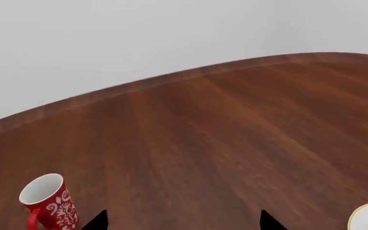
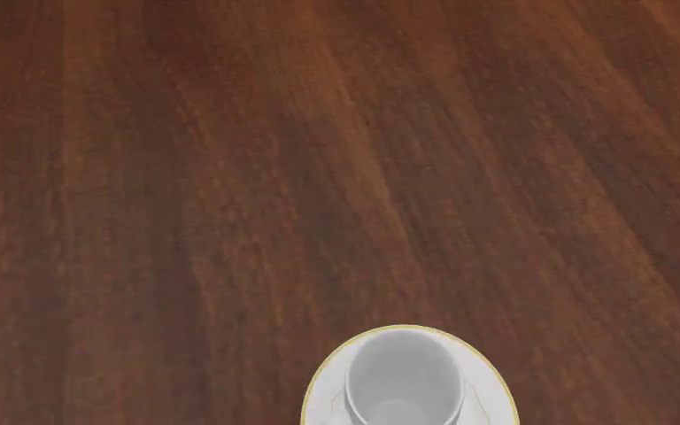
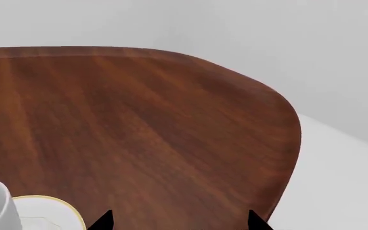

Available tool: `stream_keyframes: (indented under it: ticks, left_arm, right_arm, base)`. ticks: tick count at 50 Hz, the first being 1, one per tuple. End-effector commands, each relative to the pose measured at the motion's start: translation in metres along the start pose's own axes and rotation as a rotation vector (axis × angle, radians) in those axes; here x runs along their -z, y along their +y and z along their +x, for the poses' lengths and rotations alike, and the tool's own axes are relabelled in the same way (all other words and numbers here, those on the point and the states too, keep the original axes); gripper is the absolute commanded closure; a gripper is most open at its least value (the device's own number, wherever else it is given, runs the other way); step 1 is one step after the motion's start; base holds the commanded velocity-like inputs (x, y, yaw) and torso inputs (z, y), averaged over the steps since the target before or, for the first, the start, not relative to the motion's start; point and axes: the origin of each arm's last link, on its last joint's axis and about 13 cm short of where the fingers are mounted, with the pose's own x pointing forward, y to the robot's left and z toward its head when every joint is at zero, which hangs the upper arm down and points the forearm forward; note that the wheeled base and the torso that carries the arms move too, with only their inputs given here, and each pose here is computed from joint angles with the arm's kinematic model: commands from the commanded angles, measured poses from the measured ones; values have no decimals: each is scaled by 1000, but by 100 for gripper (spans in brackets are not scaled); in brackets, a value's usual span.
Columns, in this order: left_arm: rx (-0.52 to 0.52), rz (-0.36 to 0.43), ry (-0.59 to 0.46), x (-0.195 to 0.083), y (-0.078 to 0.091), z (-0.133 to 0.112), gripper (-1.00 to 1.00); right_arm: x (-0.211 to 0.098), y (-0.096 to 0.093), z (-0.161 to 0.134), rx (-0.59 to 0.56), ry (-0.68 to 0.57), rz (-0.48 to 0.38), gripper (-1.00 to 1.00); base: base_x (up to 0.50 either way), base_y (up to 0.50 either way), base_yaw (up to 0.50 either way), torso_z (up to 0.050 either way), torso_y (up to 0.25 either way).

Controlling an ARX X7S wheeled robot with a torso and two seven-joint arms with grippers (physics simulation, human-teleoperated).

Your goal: Put the white mug on the plate.

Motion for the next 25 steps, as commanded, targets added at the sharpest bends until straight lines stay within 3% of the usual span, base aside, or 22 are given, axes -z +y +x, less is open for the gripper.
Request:
stream_keyframes:
  ticks: [1, 10, 25]
  left_arm:
    - [-18, 7, -11, -1, 1, -3, -100]
    - [-19, 10, -27, -2, 1, -2, -100]
    - [-32, 13, -43, -2, 2, -4, -100]
  right_arm:
    - [1, -3, -11, -1, -1, -54, -100]
    - [-1, -8, -28, -14, -12, -99, -100]
    - [-1, -17, -57, 1, -19, -104, -100]
  base:
    - [0, 0, 0, 0, 0]
    - [0, 0, 0, 0, 0]
    - [0, 0, 0, 0, 0]
